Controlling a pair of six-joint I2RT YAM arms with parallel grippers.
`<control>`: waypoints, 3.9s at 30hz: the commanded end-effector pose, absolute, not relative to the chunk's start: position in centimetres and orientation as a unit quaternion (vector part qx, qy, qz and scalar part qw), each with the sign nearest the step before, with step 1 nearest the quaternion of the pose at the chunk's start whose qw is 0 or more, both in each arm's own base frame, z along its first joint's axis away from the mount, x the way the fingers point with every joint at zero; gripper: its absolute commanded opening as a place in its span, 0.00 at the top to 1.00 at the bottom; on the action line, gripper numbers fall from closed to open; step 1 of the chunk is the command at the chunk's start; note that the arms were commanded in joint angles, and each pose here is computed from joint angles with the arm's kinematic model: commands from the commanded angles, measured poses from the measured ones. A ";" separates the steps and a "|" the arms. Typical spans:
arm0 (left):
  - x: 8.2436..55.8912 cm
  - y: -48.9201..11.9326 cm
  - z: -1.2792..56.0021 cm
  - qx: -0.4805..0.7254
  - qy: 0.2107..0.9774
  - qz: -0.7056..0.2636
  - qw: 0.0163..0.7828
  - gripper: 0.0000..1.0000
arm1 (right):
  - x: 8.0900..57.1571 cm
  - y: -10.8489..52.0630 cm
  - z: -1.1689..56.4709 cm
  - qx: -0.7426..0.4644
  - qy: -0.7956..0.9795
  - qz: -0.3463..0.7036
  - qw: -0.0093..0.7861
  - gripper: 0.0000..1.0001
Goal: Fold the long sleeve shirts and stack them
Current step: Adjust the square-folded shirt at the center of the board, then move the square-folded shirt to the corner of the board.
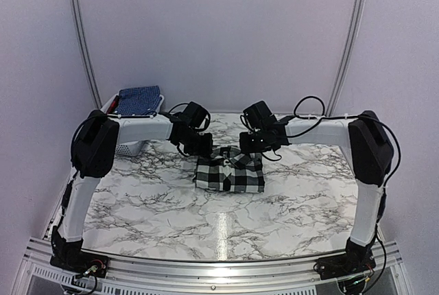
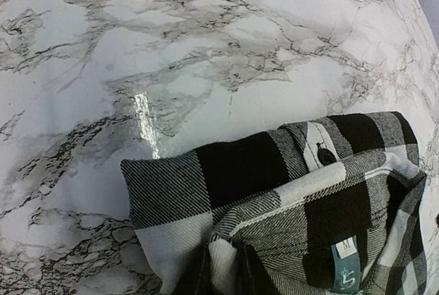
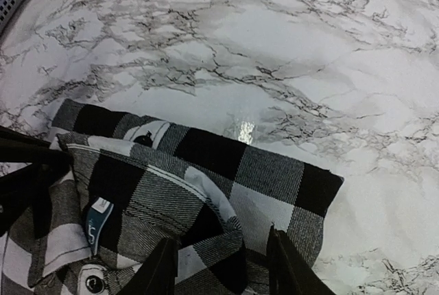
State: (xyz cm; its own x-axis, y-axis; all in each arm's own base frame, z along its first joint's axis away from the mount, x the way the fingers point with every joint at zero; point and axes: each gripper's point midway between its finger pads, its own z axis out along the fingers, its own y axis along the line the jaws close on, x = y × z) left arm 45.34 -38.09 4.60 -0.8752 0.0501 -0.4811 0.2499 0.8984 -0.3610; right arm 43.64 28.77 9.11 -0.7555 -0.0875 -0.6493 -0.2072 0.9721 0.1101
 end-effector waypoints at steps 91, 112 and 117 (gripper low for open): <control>33.2 -35.5 8.9 0.097 0.936 -0.256 0.222 0.82 | 40.3 21.8 2.5 -0.050 0.945 0.166 0.278 0.60; 33.9 -34.9 9.8 0.103 0.936 -0.246 0.231 0.82 | 47.3 15.0 4.1 -0.029 0.946 0.021 0.323 1.00; 33.8 -34.8 10.2 0.107 0.934 -0.248 0.233 0.82 | 50.3 10.5 5.0 -0.035 0.939 -0.019 0.340 1.00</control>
